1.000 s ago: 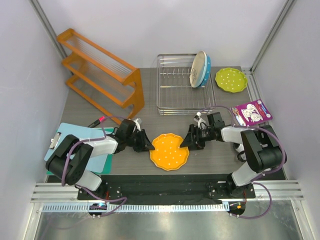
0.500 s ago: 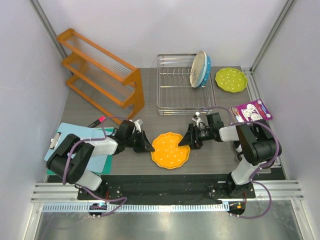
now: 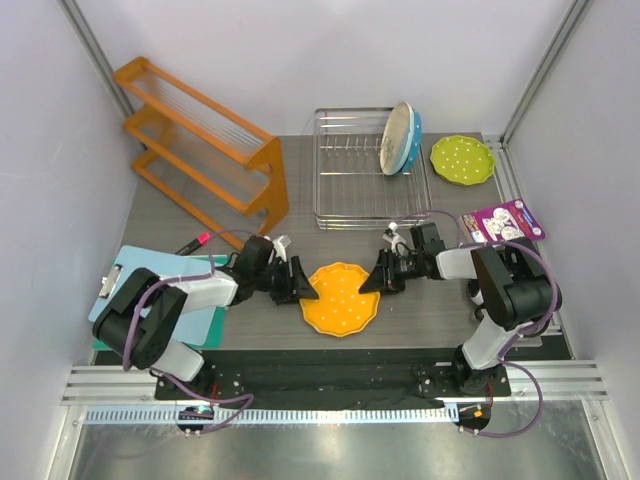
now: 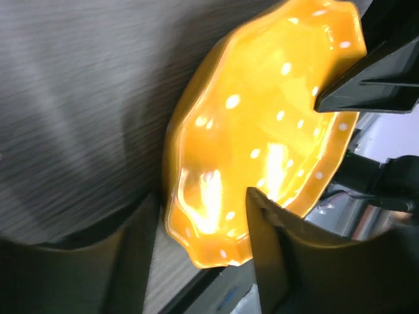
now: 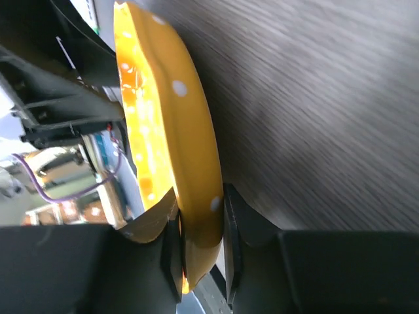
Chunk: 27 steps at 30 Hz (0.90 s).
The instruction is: Load the plates into the dish rack
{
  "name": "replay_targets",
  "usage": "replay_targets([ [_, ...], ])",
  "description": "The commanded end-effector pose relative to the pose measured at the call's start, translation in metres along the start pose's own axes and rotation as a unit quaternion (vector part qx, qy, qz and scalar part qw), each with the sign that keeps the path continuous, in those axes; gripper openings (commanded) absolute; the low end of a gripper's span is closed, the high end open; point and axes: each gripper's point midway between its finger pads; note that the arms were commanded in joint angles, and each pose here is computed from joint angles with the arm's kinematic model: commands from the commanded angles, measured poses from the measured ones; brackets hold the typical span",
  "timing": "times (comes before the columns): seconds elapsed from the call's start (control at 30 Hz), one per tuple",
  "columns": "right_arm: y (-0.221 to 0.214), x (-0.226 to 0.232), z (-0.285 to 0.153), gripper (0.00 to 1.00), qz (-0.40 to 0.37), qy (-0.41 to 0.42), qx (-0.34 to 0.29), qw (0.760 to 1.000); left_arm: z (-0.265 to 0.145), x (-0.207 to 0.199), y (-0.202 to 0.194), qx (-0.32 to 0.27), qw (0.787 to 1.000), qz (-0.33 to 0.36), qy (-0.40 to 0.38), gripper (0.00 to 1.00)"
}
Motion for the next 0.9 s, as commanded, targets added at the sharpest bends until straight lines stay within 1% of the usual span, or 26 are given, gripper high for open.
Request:
replay_targets([
  [0.0,-0.005,0.042,-0.019,0.01,-0.073,0.007,0.046,0.996,-0.014,0.007,0.018,-0.008,0.995,0.081,0.05,0.61],
  [0.03,-0.005,0.044,-0.025,0.01,-0.128,0.003,0.051,0.99,-0.024,0.005,0.02,0.006,0.994,0.093,0.059,0.64],
  [0.07,-0.015,0.044,-0.035,0.01,-0.117,-0.016,0.069,0.991,-0.039,0.0,0.035,-0.014,0.99,0.123,0.066,0.65],
  [0.1,-0.004,0.066,-0.046,0.01,-0.153,-0.013,0.054,0.987,-0.05,-0.001,0.043,-0.019,0.986,0.144,0.078,0.66],
  [0.13,0.003,0.071,-0.056,0.01,-0.197,-0.016,0.048,0.979,-0.064,-0.009,0.062,-0.034,0.975,0.203,0.084,0.68],
  [0.17,-0.006,0.074,-0.07,0.02,-0.179,-0.031,0.065,0.981,-0.086,-0.011,0.069,-0.045,0.969,0.222,0.1,0.69],
  [0.2,0.007,0.099,-0.083,0.02,-0.216,-0.026,0.049,0.975,-0.098,-0.016,0.077,-0.057,0.962,0.243,0.105,0.7],
  [0.23,0.013,0.106,-0.095,0.02,-0.238,-0.028,0.043,0.97,-0.115,-0.03,0.097,-0.086,0.947,0.29,0.107,0.73],
  [0.27,0.005,0.113,-0.107,0.01,-0.224,-0.033,0.057,0.972,-0.126,-0.037,0.104,-0.101,0.94,0.306,0.111,0.77],
  [0.3,0.018,0.14,-0.121,0.01,-0.259,-0.028,0.032,0.965,-0.141,-0.053,0.114,-0.132,0.929,0.329,0.105,0.79],
  [0.33,0.025,0.152,-0.129,0.01,-0.273,-0.028,0.021,0.961,-0.149,-0.063,0.122,-0.146,0.919,0.352,0.099,0.82],
  [0.37,0.034,0.163,-0.139,0.01,-0.277,-0.031,0.002,0.96,-0.16,-0.078,0.134,-0.167,0.911,0.366,0.093,0.82],
  [0.4,0.052,0.19,-0.154,0.02,-0.31,-0.034,-0.035,0.949,-0.162,-0.081,0.139,-0.17,0.909,0.369,0.093,0.82],
  [0.43,0.071,0.198,-0.154,0.01,-0.313,-0.037,-0.051,0.948,-0.163,-0.084,0.143,-0.173,0.907,0.372,0.094,0.82],
  [0.47,0.087,0.21,-0.16,0.01,-0.301,-0.048,-0.081,0.949,-0.164,-0.086,0.149,-0.177,0.905,0.375,0.095,0.82],
  [0.5,0.11,0.235,-0.172,0.01,-0.316,-0.056,-0.13,0.938,-0.165,-0.088,0.156,-0.185,0.901,0.379,0.099,0.82],
  [0.53,0.143,0.245,-0.182,0.01,-0.332,-0.083,-0.193,0.92,-0.162,-0.084,0.159,-0.184,0.9,0.38,0.106,0.81],
  [0.57,0.166,0.25,-0.185,0.01,-0.33,-0.092,-0.224,0.912,-0.162,-0.082,0.164,-0.19,0.899,0.377,0.117,0.82],
  [0.6,0.184,0.269,-0.197,0.01,-0.318,-0.09,-0.273,0.904,-0.164,-0.082,0.17,-0.201,0.894,0.38,0.124,0.82],
  [0.63,0.22,0.282,-0.218,0.01,-0.321,-0.114,-0.359,0.869,-0.166,-0.081,0.175,-0.208,0.891,0.383,0.131,0.82],
  [0.7,0.252,0.298,-0.237,0.01,-0.291,-0.111,-0.441,0.842,-0.167,-0.082,0.179,-0.219,0.883,0.392,0.136,0.82],
  [0.73,0.269,0.316,-0.25,0.01,-0.3,-0.098,-0.487,0.815,-0.17,-0.082,0.183,-0.229,0.878,0.396,0.141,0.82],
  [0.77,0.282,0.318,-0.261,0.01,-0.291,-0.107,-0.52,0.796,-0.171,-0.081,0.184,-0.233,0.875,0.399,0.145,0.82],
  [0.83,0.307,0.329,-0.271,0.01,-0.276,-0.095,-0.564,0.773,-0.17,-0.077,0.184,-0.235,0.872,0.402,0.151,0.82],
  [0.87,0.318,0.326,-0.282,0.01,-0.255,-0.11,-0.593,0.756,-0.17,-0.073,0.184,-0.237,0.871,0.4,0.159,0.82],
])
Point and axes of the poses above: each gripper's point midway between its finger pads, its own z axis out along the fingers, its own x axis along the line the jaws close on, y = z × x, and after that the axes turned 14 degrees about z, right-handed
